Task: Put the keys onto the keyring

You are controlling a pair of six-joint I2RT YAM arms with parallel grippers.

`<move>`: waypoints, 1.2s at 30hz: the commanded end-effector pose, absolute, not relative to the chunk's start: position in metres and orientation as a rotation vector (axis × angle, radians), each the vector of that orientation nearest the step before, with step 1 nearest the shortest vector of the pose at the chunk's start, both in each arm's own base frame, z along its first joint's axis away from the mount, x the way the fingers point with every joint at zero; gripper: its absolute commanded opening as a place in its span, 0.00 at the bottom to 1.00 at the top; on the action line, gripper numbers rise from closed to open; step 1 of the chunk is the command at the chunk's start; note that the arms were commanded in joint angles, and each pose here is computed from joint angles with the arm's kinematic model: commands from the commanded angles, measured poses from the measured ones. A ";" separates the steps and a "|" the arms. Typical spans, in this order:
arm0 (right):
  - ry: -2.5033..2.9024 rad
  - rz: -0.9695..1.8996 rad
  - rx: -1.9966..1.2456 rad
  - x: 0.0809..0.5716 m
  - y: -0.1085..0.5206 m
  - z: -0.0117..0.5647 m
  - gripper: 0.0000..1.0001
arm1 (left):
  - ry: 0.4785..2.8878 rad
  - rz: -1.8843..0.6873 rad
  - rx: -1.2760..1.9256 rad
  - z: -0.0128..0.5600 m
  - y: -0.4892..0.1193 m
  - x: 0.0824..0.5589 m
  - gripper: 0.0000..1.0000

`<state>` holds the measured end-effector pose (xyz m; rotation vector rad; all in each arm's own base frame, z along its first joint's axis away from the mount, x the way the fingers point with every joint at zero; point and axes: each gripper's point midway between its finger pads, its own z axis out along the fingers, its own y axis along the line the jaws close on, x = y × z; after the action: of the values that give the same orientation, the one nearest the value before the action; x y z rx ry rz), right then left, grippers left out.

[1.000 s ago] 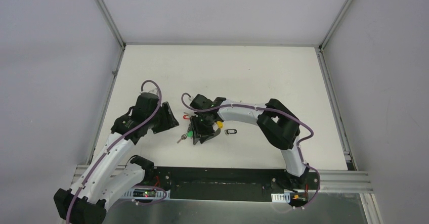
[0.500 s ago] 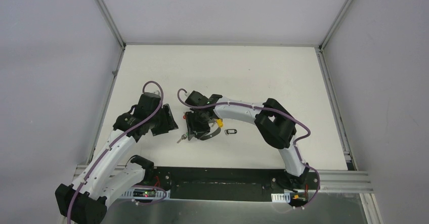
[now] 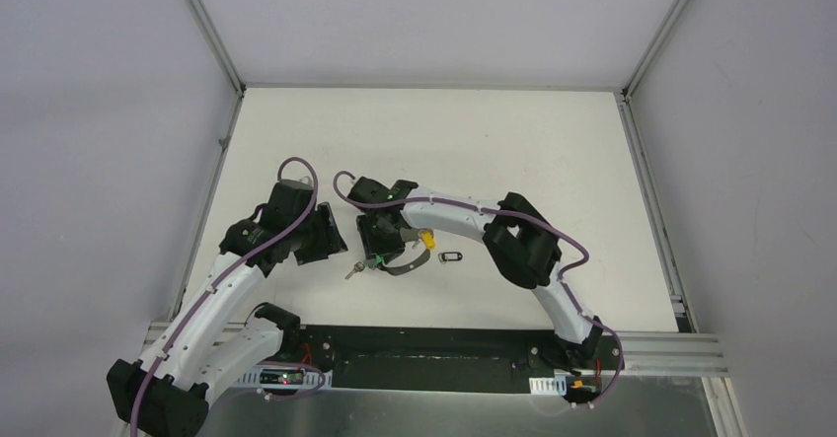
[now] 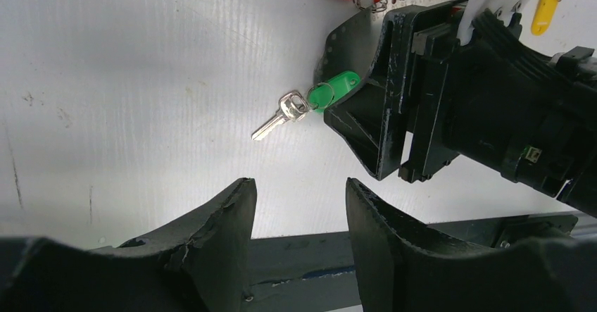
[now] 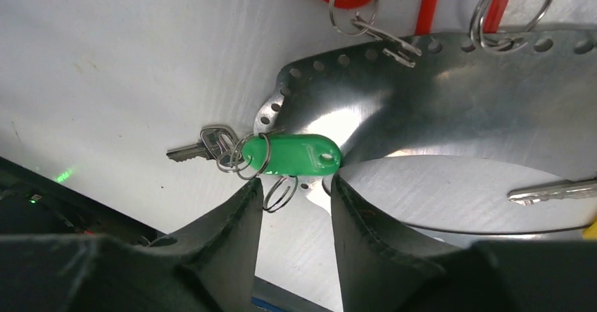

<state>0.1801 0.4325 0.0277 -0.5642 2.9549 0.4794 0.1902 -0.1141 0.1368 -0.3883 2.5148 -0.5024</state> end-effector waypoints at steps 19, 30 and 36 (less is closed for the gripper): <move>2.854 0.560 -0.649 0.175 0.438 0.062 0.00 | 2.457 -0.517 -0.379 0.156 -0.113 0.192 0.51; 2.705 0.763 -0.813 0.165 0.441 0.116 0.00 | 2.407 -0.503 -0.350 0.167 -0.107 0.191 0.52; 2.615 0.810 -0.884 0.161 0.434 0.146 0.00 | 2.368 -0.511 -0.303 0.177 -0.106 0.191 0.52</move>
<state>0.1645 0.4296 0.0957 -0.8029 2.7704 0.6809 0.1852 -0.1094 0.1549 -0.3563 2.4446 -0.5204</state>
